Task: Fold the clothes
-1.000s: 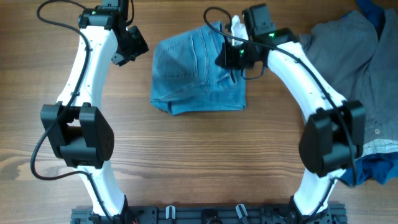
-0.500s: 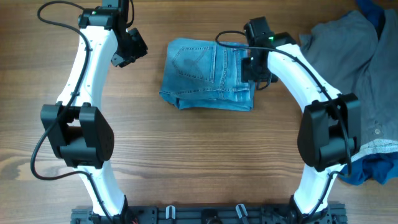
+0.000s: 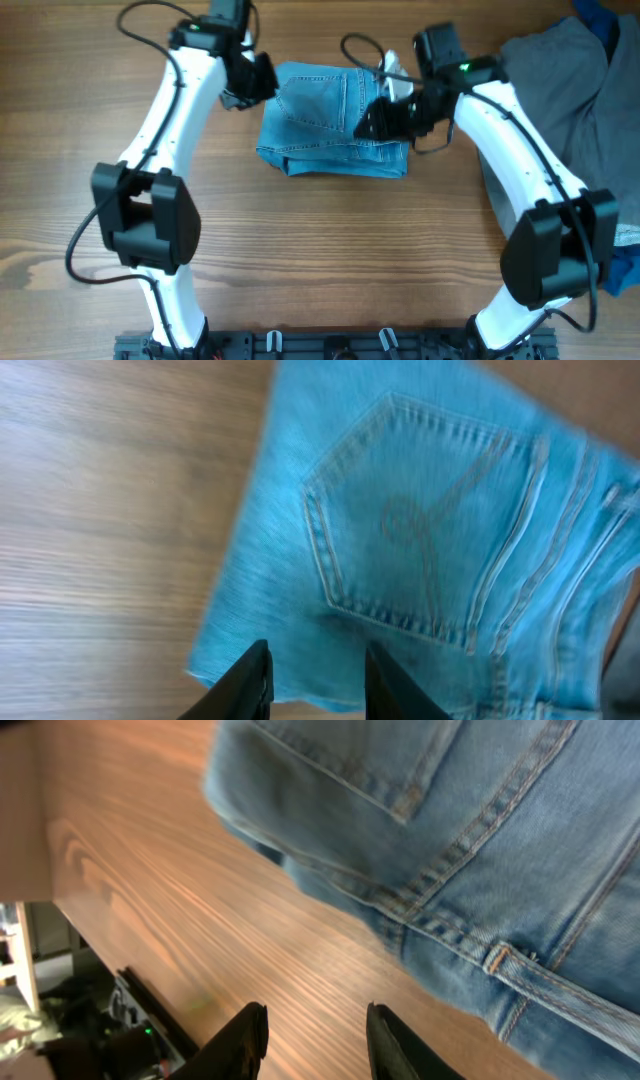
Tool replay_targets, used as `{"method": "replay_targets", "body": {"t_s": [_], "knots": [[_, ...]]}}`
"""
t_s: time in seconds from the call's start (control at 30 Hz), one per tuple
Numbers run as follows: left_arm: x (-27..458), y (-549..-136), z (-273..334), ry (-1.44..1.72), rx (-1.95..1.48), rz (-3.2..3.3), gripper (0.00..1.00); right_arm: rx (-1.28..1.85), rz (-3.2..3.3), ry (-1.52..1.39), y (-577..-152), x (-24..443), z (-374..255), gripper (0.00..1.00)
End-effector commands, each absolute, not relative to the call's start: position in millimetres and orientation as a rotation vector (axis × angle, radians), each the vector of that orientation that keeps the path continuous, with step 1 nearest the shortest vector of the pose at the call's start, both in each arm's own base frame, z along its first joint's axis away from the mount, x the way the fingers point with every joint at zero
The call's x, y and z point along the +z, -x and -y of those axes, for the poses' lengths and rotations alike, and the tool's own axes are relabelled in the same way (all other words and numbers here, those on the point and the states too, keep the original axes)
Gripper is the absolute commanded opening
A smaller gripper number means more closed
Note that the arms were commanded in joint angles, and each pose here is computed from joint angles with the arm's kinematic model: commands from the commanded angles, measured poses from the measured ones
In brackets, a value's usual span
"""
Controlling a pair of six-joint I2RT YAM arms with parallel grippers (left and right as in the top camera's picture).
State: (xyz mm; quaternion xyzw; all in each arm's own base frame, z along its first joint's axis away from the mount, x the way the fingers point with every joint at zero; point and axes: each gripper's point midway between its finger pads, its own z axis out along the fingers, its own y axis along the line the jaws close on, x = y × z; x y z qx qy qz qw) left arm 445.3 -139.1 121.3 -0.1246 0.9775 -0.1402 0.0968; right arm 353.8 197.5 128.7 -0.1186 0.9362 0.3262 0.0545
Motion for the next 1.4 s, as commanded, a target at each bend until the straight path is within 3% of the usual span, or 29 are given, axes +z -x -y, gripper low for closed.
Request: {"method": "replay_targets", "body": {"t_s": [0.0,0.13,0.3,0.33,0.4,0.5,0.6,0.77,0.8,0.87,0.9,1.0,1.1,1.37], "knots": [[69,-434,157,0.293,-0.406,-2.988,0.31,0.849,-2.998,0.194,-341,68,-176,0.35],[32,-422,166,0.268,-0.382,-3.051,0.35,0.492,-3.019,-0.045,-354,28,-126,0.35],[8,-390,158,0.296,-0.319,-3.178,0.34,0.412,-2.907,-0.130,-384,25,-97,0.35],[8,-381,156,0.311,-0.303,-3.219,0.31,0.415,-2.879,-0.134,-391,27,-95,0.35],[13,-355,163,0.342,-0.365,-3.324,0.13,0.378,-2.832,-0.144,-403,29,-88,0.36],[28,-314,181,0.398,-0.511,-3.491,0.11,0.311,-2.790,-0.145,-414,30,-80,0.35],[43,-298,179,0.360,-0.494,-3.541,0.18,0.307,-2.784,-0.147,-415,31,-79,0.39],[93,-350,159,0.244,-0.445,-3.277,0.22,0.313,-2.788,-0.152,-413,41,-78,0.45],[107,-370,151,0.216,-0.415,-3.183,0.31,0.318,-2.778,-0.152,-415,51,-79,0.50],[131,-419,124,0.239,-0.282,-2.957,0.61,0.360,-2.734,-0.137,-420,77,-84,0.53],[137,-438,111,0.260,-0.233,-2.873,0.66,0.393,-2.707,-0.126,-422,91,-88,0.54],[147,-486,79,0.340,-0.196,-2.685,0.68,0.628,-2.562,-0.030,-426,147,-117,0.53],[131,-500,62,0.392,-0.187,-2.670,0.67,0.882,-2.512,0.067,-416,167,-147,0.53],[43,-479,71,0.436,-0.256,-2.924,0.77,0.994,-2.705,0.060,-400,102,-184,0.53]]}}
